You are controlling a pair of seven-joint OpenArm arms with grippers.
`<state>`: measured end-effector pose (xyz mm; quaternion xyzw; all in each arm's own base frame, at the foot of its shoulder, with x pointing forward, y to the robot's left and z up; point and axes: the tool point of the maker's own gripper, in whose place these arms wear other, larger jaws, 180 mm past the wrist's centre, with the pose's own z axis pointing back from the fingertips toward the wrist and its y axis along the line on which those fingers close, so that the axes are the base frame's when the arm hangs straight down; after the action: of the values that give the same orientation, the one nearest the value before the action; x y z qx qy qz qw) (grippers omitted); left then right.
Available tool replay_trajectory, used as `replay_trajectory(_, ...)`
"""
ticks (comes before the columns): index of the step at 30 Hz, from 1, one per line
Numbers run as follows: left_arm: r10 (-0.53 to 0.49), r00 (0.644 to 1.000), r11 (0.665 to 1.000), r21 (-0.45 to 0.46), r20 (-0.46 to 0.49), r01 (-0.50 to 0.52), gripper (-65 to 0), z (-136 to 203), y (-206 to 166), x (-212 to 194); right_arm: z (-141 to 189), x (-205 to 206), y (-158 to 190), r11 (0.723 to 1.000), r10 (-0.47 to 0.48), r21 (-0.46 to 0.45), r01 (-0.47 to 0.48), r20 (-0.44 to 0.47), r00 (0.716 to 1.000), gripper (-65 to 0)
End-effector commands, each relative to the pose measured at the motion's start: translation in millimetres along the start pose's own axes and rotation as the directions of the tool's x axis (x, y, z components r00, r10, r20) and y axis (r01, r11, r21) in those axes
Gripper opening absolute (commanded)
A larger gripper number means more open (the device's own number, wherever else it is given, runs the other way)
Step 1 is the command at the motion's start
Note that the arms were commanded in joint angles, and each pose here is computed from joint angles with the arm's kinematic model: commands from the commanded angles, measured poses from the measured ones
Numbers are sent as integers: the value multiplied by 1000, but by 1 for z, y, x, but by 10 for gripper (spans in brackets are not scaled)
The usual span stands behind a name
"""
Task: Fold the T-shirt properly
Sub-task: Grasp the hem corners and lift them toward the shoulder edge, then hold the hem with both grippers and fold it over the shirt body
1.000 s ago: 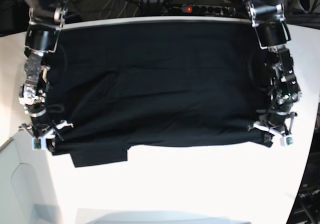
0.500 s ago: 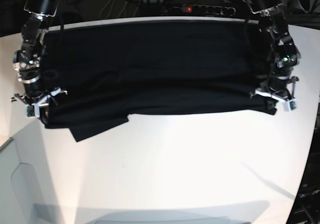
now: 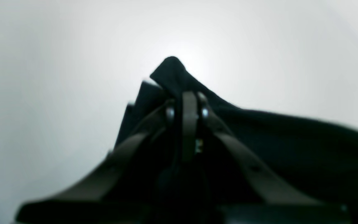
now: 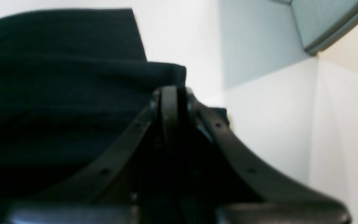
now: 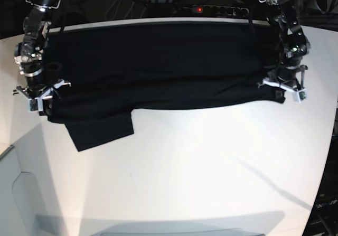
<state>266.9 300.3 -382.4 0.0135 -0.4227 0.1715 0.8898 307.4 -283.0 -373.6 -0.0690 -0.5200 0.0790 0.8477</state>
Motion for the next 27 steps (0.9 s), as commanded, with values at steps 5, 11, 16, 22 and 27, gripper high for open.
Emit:
replay_trajectory(5, -10, 1000, 1000, 6, 1, 10, -409, 4, 3, 9, 2, 21, -9, 1000, 18, -15, -17, 67, 998, -395)
replay_trajectory(11, -9, 1000, 1000, 6, 4, 9, -374, 4, 2, 9, 10, 54, -4, 999, 43, -22, -40, 145, 989, -346)
replay_trajectory(16, -11, 1000, 1000, 14, 7, 11, -371, 8, 6, 10, 11, 72, 3, 999, 38, -19, -35, 191, 981, -345)
replay_trajectory(22, 8, 1000, 998, 56, 30, -10, -370, 14, 23, 15, 6, 75, 7, 1000, 17, -16, -15, 200, 980, -344)
replay_trajectory(27, 14, 998, 999, 43, 56, -16, -370, 10, 17, 28, 6, 75, 8, 1000, 16, -15, -13, 200, 980, -344)
